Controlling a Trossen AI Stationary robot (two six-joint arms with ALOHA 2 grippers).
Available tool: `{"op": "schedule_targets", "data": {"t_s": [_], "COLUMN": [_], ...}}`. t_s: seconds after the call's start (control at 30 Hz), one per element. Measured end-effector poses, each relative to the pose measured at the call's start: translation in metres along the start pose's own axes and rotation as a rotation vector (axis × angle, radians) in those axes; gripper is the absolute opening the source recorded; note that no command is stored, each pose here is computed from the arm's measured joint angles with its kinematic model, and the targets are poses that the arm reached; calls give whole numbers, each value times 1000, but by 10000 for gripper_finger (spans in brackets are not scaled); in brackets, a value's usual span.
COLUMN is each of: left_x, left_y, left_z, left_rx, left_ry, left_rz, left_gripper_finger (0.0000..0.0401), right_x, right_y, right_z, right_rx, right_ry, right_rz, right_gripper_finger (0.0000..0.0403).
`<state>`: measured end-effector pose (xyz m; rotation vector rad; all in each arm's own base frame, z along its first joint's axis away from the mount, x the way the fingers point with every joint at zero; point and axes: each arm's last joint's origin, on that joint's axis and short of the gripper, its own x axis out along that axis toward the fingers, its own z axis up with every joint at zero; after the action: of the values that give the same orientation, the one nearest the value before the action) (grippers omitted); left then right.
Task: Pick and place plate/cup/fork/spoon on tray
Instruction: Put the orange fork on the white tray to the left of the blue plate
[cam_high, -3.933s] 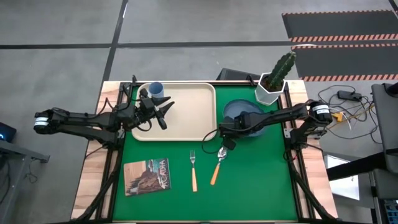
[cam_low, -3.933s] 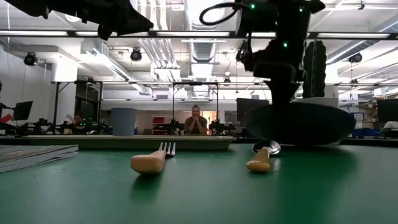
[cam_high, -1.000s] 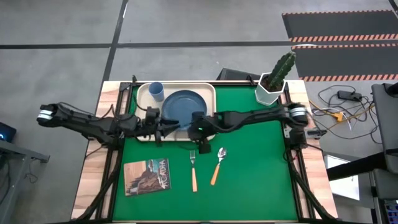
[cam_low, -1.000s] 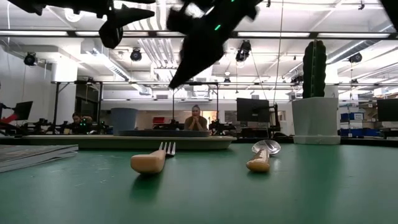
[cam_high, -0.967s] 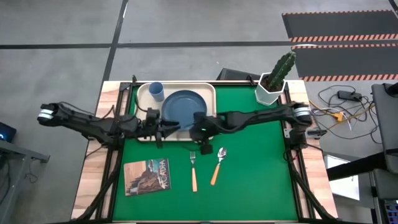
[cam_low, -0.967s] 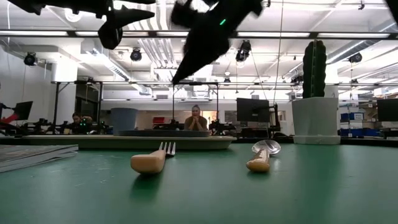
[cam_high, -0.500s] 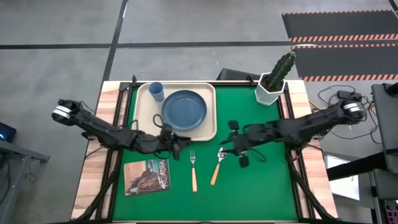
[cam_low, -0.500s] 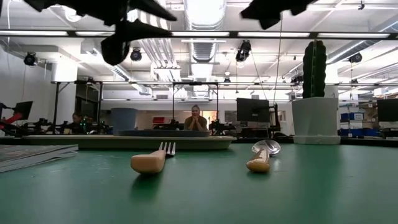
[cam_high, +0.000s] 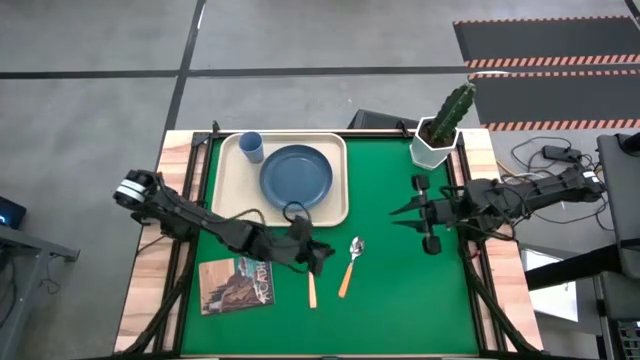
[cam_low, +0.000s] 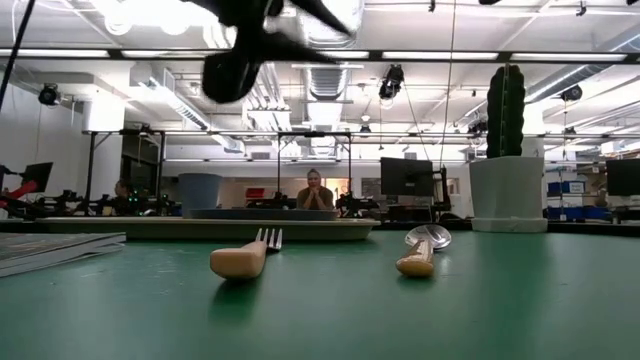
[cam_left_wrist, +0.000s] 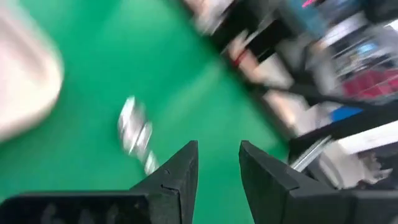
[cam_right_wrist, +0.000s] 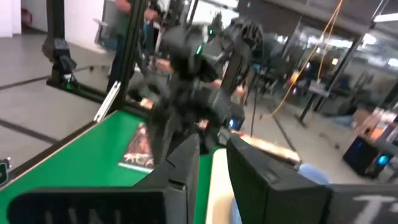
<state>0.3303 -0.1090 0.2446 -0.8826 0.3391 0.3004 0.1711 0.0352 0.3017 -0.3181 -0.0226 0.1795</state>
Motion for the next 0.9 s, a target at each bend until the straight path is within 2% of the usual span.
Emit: {"op": "schedule_targets", "data": {"t_s": [0.17, 0.3, 0.4, 0.47, 0.67, 0.9], "left_x": [8, 6, 6, 10, 26, 36], "left_y": [-4, -15, -27, -29, -22, -8], "left_z": [-24, -42, -48, -54, -66, -74], "left_rx": [-230, -327, -357, -377, -388, -370], "left_ry": [317, 500, 510, 491, 378, 379], "left_rz": [239, 458, 490, 494, 489, 549], "left_gripper_finger": [72, 32, 6, 4, 6, 6], "right_x": [-10, -11, -11, -11, -12, -12], "right_y": [2, 3, 3, 2, 1, 2], "right_z": [-7, -12, -14, -15, -17, -18], "right_rx": [-8, -16, -19, -21, -18, 3], "right_ry": [-25, -21, -9, 4, 59, 64], "right_rz": [-9, -11, -34, -68, -101, -100], "right_gripper_finger": [58, 56, 57, 55, 54, 54]}}
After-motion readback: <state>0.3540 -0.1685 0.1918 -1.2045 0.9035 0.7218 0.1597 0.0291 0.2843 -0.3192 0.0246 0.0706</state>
